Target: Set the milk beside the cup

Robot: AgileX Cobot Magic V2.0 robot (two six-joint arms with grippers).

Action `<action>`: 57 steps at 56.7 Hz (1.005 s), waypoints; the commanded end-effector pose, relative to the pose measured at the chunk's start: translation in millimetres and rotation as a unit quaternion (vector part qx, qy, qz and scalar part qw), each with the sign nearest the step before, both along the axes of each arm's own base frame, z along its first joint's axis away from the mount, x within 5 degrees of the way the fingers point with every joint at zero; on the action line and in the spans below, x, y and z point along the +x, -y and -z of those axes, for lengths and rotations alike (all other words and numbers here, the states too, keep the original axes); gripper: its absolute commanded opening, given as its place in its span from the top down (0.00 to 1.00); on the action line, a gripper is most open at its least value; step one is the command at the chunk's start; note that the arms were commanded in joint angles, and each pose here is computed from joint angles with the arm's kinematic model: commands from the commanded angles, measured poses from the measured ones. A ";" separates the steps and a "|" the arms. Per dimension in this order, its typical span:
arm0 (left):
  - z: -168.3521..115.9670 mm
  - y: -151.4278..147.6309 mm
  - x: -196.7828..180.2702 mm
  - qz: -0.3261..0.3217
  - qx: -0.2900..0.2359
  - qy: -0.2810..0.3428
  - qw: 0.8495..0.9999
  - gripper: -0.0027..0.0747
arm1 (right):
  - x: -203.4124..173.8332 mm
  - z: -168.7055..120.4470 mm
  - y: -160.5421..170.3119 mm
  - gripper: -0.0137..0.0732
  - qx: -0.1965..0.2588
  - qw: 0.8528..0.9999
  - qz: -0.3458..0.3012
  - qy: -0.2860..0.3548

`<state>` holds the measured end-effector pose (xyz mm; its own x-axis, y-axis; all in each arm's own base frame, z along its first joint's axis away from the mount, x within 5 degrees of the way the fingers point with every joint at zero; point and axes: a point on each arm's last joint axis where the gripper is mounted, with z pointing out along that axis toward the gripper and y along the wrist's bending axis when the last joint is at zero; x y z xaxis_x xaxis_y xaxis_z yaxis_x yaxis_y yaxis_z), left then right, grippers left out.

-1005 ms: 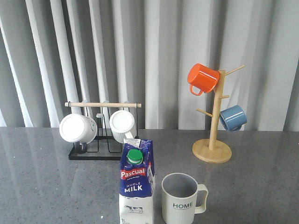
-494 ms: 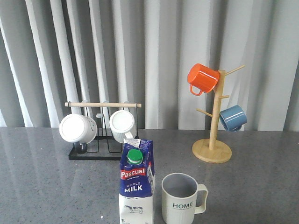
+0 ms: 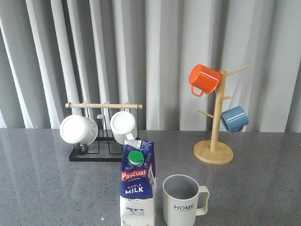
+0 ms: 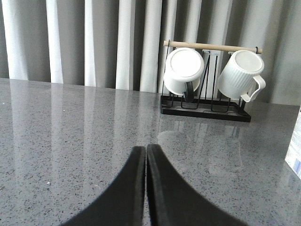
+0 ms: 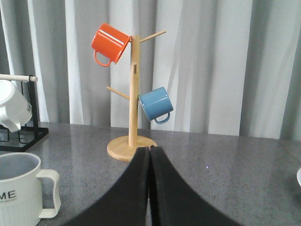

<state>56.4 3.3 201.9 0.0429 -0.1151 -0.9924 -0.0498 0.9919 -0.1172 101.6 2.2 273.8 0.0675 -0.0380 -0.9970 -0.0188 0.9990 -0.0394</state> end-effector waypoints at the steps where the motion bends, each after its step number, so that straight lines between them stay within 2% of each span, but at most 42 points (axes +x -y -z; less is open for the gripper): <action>1: -12.2 1.1 -2.2 0.006 -0.004 0.048 0.999 0.97 | -12.9 3.2 2.3 0.85 0.018 0.999 0.009 0.047; 16: -12.2 1.1 -2.2 0.006 -0.004 0.048 0.999 0.97 | -39.0 58.0 0.3 0.85 0.031 0.998 -0.008 0.063; 21: -12.2 1.1 -2.2 0.006 -0.004 0.048 0.999 0.97 | -41.8 65.3 0.3 0.85 0.036 0.999 -0.008 0.027; 27: -12.2 1.1 -2.2 0.006 -0.004 0.048 0.999 0.97 | -43.8 70.2 0.4 0.85 0.034 0.999 -0.007 0.005; 43: -12.2 1.1 -2.2 0.006 -0.004 0.048 0.999 0.97 | -45.8 69.8 0.5 0.85 0.016 1.000 -0.006 0.013; 57: -12.2 1.1 -2.2 0.006 -0.004 0.048 0.999 0.97 | -45.7 70.6 0.5 0.85 0.026 1.000 -0.006 0.008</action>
<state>56.4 3.3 201.9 0.0429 -0.1160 -0.9923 -0.0498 0.9918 -0.1181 56.7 1.5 200.2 0.0177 0.0079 -0.9998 -0.0276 0.9996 0.0074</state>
